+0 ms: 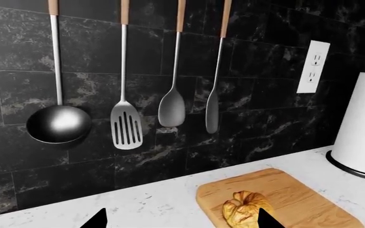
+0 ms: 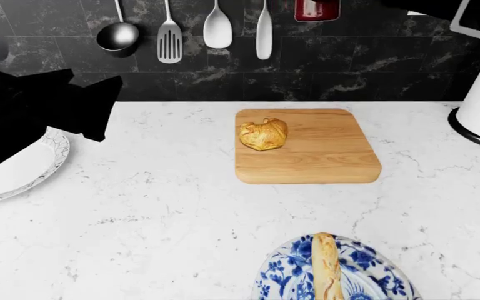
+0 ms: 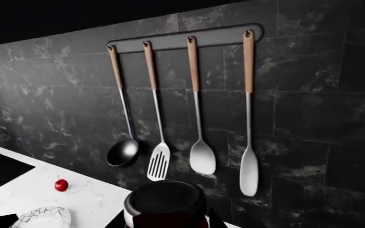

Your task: From the different types of pastries on the counter, select a croissant and place it on the cutting board. Then retrieve a jar of jam from the cabinet and place it alongside the croissant on the cutting board.

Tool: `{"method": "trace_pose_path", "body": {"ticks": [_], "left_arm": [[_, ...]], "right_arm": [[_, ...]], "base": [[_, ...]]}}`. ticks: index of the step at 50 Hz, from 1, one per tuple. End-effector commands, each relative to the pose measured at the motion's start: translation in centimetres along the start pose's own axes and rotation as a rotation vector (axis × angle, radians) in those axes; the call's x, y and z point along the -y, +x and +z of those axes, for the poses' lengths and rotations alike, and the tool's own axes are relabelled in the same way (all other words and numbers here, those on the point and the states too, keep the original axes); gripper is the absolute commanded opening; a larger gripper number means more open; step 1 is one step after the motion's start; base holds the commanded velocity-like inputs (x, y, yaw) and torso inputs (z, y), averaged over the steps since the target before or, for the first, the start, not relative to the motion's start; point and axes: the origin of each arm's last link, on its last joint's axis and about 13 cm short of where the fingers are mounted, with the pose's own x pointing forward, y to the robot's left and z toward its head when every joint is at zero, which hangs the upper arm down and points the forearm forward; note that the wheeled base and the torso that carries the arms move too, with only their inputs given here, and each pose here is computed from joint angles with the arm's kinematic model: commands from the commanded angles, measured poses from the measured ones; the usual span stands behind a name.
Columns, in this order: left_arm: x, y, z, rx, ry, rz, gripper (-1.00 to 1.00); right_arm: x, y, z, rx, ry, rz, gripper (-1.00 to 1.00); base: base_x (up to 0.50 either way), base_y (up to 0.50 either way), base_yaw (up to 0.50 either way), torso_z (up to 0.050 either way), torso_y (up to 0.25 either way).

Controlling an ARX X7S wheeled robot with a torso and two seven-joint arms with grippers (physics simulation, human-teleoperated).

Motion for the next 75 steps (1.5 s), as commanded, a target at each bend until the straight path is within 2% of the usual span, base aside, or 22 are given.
{"method": "trace_pose_path", "body": {"ticks": [1, 8, 16, 23, 27, 31, 41, 47, 55, 69, 75], "left_arm": [[0.1, 0.1, 0.1, 0.0, 0.002, 0.0, 1.0], [0.1, 0.2, 0.0, -0.004, 0.003, -0.002, 1.0], [0.2, 0.2, -0.1, -0.007, 0.002, -0.004, 1.0], [0.1, 0.4, -0.4, -0.011, -0.002, -0.006, 1.0], [0.3, 0.5, -0.5, -0.015, -0.004, -0.014, 1.0], [0.3, 0.6, -0.6, -0.017, -0.005, -0.016, 1.0], [0.3, 0.6, -0.6, -0.017, -0.005, -0.016, 1.0], [0.3, 0.8, -0.7, -0.021, -0.005, -0.014, 1.0], [0.3, 0.9, -0.8, -0.027, -0.004, -0.017, 1.0], [0.1, 0.9, -1.1, -0.03, -0.001, -0.013, 1.0], [0.2, 0.8, -1.3, -0.026, 0.047, -0.01, 1.0]], "right_arm": [[2.9, 0.0, -1.2, 0.072, -0.055, -0.112, -1.0], [4.2, 0.6, -2.2, 0.136, -0.096, -0.14, -1.0], [5.7, 1.6, -4.6, 0.184, -0.103, -0.132, -1.0], [6.6, 1.9, -6.8, 0.254, -0.053, -0.125, -1.0], [6.9, 2.0, -8.0, 0.202, -0.015, -0.154, -1.0], [6.9, 1.8, -7.4, 0.183, -0.017, -0.19, -1.0], [6.9, 1.8, -7.4, 0.18, -0.017, -0.195, -1.0], [8.7, 2.6, -11.0, 0.171, -0.077, -0.2, -1.0], [9.9, 2.8, -12.9, 0.154, -0.075, -0.204, -1.0], [10.5, 3.7, -16.1, 0.174, -0.028, -0.142, -1.0], [10.4, 4.3, -16.8, 0.193, -0.02, -0.094, -1.0]], "base": [[0.0, 0.0, 0.0, 0.0, 0.0], [0.0, 0.0, 0.0, 0.0, 0.0], [0.0, 0.0, 0.0, 0.0, 0.001], [0.0, 0.0, 0.0, 0.0, 0.0], [0.0, 0.0, 0.0, 0.0, 0.0], [0.0, 0.0, 0.0, 0.005, 0.003], [0.0, 0.0, 0.0, 0.0, 0.0], [0.0, 0.0, 0.0, 0.0, 0.0], [0.0, 0.0, 0.0, 0.0, 0.001], [0.0, 0.0, 0.0, 0.0, 0.001], [0.0, 0.0, 0.0, 0.0, 0.0]]}}
